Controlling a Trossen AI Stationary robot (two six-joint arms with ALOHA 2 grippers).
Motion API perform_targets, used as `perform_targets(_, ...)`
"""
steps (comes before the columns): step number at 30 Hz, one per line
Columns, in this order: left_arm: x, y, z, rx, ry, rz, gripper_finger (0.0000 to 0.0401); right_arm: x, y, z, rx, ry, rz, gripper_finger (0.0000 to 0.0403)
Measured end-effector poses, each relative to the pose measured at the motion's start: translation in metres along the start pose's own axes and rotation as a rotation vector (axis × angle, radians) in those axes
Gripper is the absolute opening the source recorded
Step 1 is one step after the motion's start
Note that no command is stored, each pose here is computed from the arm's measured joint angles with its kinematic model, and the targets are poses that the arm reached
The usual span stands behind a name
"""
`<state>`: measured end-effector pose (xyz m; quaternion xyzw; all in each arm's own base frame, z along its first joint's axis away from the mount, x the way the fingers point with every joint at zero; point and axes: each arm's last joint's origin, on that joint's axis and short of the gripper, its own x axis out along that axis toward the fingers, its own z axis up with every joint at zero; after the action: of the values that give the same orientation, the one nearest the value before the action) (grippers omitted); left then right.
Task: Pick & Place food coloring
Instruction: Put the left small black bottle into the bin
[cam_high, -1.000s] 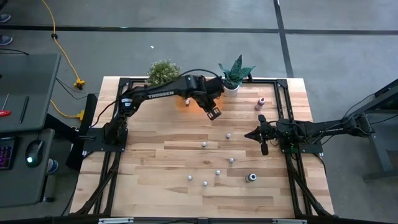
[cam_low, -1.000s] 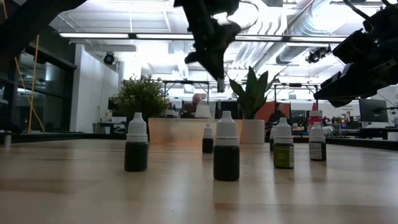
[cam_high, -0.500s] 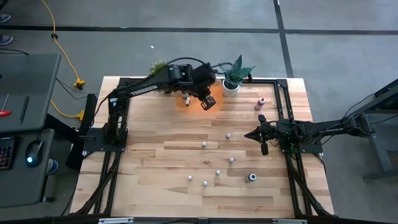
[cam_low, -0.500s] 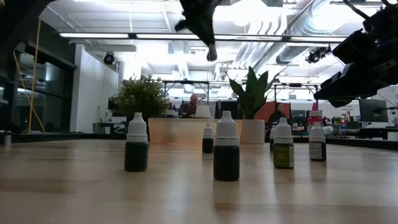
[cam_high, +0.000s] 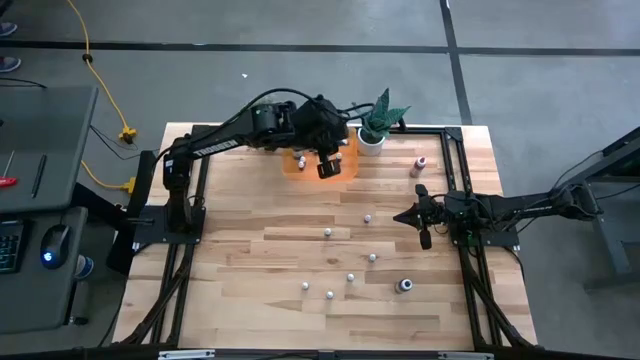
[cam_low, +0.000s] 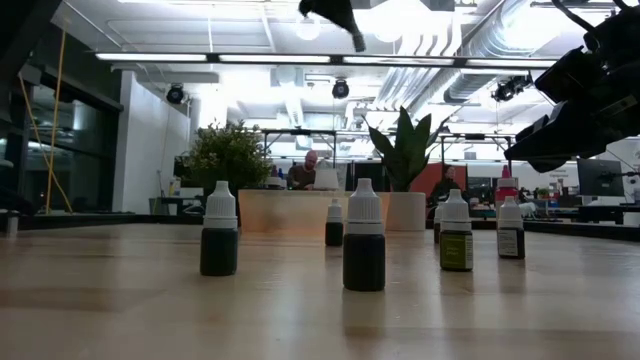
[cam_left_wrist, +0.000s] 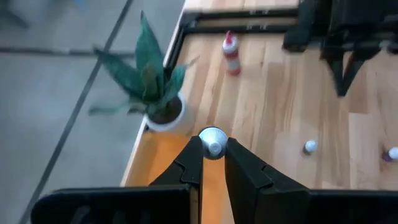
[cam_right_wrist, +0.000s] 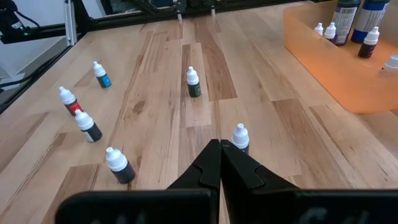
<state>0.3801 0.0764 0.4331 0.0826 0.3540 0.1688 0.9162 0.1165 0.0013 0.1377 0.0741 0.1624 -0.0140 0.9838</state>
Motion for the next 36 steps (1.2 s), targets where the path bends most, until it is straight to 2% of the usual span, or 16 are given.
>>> perform_targets(5, 0.003, -0.001, 0.003, -0.017, -0.033, 0.038, 0.0033, 0.000, 0.000, 0.000, 0.000, 0.000, 0.000, 0.0000)
perform_targets(9, 0.019, -0.003, -0.009, -0.087, 0.039, 0.113, 0.0033, 0.000, 0.000, 0.000, 0.000, 0.000, 0.000, 0.0000)
perform_targets(15, 0.041, 0.003, -0.026, -0.369, 0.080, 0.286, 0.0033, 0.000, 0.000, 0.000, 0.000, 0.000, 0.000, 0.0000)
perform_targets(19, 0.059, 0.008, -0.041, -0.507, 0.090, 0.430, 0.0033, 0.000, 0.000, 0.000, 0.000, 0.000, 0.000, 0.0000)
perform_targets(21, 0.068, 0.009, -0.051, -0.561, 0.106, 0.468, 0.0033, 0.000, 0.000, 0.000, 0.000, 0.000, 0.000, 0.0000)
perform_targets(28, 0.109, 0.005, -0.087, -0.722, 0.112, 0.461, 0.0033, 0.000, 0.000, 0.000, 0.000, 0.000, 0.000, 0.0000)
perform_targets(36, 0.137, 0.025, -0.129, -0.970, 0.178, 0.436, 0.0033, 0.000, 0.000, 0.000, 0.000, 0.000, 0.000, 0.0000)
